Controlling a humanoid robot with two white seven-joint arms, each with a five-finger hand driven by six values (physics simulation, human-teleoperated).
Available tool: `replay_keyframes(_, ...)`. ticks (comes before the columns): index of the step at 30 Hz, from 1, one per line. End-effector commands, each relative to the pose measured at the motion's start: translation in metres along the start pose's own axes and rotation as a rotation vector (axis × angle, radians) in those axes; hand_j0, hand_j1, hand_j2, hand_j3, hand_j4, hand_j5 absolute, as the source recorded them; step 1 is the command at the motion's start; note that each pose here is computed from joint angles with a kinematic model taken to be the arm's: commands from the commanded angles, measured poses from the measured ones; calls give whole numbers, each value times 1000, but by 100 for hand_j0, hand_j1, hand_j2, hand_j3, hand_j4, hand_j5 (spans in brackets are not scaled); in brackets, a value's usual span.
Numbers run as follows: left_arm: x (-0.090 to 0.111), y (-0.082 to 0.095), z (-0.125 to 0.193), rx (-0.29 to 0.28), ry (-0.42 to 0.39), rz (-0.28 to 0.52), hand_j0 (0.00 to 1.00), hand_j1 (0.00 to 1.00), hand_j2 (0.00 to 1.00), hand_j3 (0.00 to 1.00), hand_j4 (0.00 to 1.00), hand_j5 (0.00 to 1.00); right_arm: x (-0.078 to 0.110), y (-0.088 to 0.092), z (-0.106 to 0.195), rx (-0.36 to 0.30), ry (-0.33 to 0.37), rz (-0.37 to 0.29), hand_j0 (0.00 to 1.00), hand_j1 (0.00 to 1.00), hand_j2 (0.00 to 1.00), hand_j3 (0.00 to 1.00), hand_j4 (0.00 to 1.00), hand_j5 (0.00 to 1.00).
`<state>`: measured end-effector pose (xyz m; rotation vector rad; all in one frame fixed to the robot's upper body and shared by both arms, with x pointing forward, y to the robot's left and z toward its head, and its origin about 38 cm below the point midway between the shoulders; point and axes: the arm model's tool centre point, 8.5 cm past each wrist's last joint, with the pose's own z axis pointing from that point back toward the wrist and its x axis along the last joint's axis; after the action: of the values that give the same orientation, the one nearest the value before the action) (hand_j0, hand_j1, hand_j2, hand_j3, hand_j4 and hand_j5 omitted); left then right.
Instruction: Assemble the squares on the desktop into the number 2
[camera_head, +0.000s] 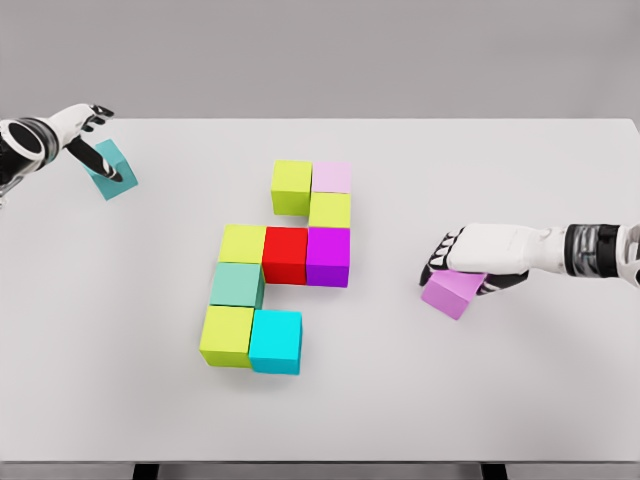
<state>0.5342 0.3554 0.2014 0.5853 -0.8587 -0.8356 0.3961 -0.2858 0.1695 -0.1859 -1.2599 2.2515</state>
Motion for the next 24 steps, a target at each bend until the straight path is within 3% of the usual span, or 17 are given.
replay_keyframes(1, -1, 0, -2, 6, 9, -1, 100, 100, 100, 100, 100, 100, 0, 0, 1, 7, 3, 7, 54, 54, 54, 54, 54, 54)
replay_keyframes(4, -12, 3, -6, 14, 39, 8, 100, 100, 100, 100, 100, 100, 0, -1, 2, 3, 2, 10, 54, 54, 54, 54, 54, 54)
replay_keyframes(7, -13, -7, -10, 21, 49, -43, 100, 100, 100, 100, 100, 100, 1, -5, 4, -3, 2, 19, 54, 54, 54, 54, 54, 54)
replay_keyframes(11, -17, -8, -14, 21, 68, -34, 100, 100, 100, 100, 100, 100, 16, -23, 6, -42, -27, 74, 54, 54, 54, 54, 54, 54)
replay_keyframes(15, -17, -14, -16, 12, 70, -36, 100, 100, 100, 100, 100, 100, 43, -36, 7, -58, -84, 148, 54, 54, 54, 54, 54, 54)
replay_keyframes(24, -29, -17, -27, 18, 128, -19, 100, 100, 100, 100, 100, 100, 61, -42, -10, -63, -151, 176, 54, 54, 54, 54, 54, 54)
